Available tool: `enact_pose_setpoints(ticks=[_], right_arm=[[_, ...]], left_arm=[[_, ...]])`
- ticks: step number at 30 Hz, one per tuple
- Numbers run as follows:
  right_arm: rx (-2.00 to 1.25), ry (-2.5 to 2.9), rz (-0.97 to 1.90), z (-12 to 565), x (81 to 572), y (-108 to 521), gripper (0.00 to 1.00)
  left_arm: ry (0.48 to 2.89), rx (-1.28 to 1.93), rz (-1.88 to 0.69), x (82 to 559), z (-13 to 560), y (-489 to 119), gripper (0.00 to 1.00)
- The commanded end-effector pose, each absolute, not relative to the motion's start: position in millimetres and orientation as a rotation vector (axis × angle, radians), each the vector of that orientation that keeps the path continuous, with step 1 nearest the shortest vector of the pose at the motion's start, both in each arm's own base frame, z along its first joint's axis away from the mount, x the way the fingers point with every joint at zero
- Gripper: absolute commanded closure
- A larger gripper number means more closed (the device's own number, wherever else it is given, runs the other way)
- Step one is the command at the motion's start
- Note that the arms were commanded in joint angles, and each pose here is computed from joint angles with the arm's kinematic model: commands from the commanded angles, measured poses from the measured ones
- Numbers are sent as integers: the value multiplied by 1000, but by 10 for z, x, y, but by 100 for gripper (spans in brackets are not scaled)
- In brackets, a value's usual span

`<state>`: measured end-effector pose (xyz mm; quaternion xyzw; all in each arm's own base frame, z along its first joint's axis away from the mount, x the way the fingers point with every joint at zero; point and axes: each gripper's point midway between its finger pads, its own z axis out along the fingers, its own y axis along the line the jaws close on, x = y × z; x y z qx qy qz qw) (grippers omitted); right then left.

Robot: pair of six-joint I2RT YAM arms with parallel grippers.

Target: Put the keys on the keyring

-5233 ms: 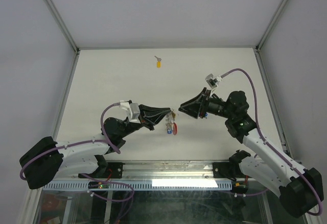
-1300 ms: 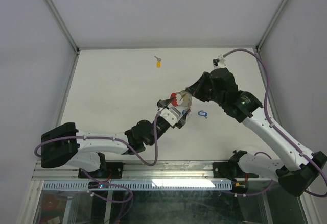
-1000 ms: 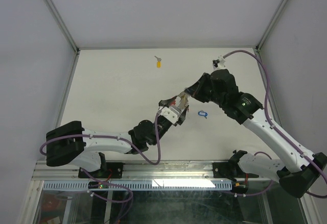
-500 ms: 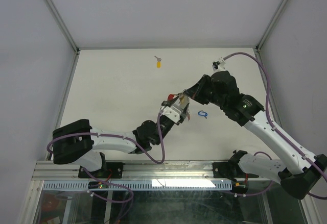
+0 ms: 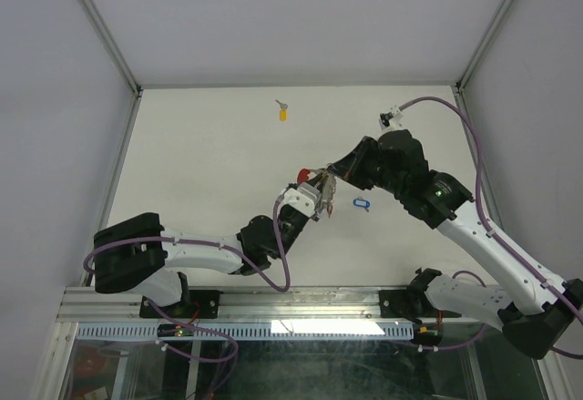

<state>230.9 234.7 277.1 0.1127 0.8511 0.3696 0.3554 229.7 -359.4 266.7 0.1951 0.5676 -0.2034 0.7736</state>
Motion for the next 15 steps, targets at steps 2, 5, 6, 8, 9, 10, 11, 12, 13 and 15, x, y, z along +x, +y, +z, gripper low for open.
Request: enact_pose_setpoints(ticks=[2,5,6,8,9,10,11,12,13,15], right_arm=[[278,2117,1036,3028,2271,2373,100],[265,2119,1027,3031,2259,2360,100],[262,2118,1023,3038,2255,2349,100],[259,2111,1017,3059,2245,2324,100],[258,2105,1017,3072,2239,2314,100],[254,2102,1018,3079,2233,2310,100],[251,2096,1021,3098,2229,2304,100],[249,2096,1024,3106,2219,2301,100],[244,2094,1032,3118,2208,2307,100],[210,2096,1025,3119,2192,2305,100]], left_arm=[[1195,303,-472,2340,2896,-3429,99],[1201,308,-461,2348,2858,-3388,100],[1203,311,-459,2349,2846,-3377,100],[1212,327,-449,2345,2792,-3358,100],[1218,335,-443,2341,2746,-3341,100],[1223,341,-440,2340,2711,-3331,100],[1229,350,-436,2335,2674,-3328,100],[1236,356,-431,2336,2641,-3322,100],[1242,360,-425,2340,2611,-3311,100],[1253,363,-410,2350,2563,-3291,100]])
